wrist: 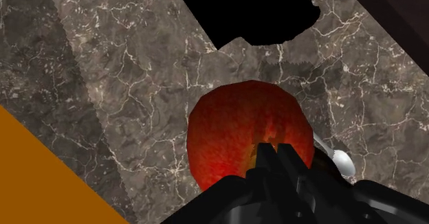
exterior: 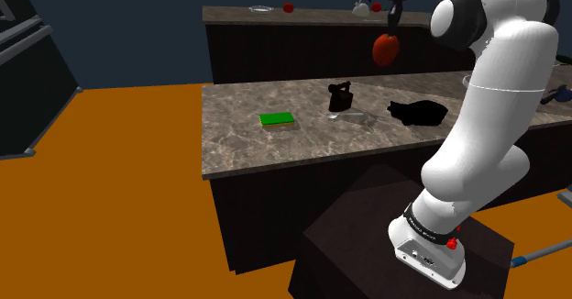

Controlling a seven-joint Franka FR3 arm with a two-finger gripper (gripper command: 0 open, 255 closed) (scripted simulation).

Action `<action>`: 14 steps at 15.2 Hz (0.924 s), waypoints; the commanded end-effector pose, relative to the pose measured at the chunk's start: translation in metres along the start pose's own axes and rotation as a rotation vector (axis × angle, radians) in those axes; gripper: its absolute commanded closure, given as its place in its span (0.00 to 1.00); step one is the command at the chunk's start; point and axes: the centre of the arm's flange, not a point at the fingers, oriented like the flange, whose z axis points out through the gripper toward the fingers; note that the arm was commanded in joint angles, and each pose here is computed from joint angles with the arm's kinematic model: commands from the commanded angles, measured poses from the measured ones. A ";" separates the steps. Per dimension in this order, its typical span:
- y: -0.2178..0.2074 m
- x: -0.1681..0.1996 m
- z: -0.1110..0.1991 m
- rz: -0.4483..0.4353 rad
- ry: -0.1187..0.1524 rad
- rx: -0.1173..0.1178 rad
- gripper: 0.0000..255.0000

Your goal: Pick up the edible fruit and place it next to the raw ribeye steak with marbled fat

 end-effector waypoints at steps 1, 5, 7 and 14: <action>0.011 -0.002 0.006 -0.002 0.000 -0.001 1.00; 0.010 0.001 0.026 -0.002 0.000 -0.001 1.00; 0.010 0.003 0.037 -0.002 0.000 -0.001 1.00; 0.008 0.009 0.073 -0.002 0.000 -0.001 1.00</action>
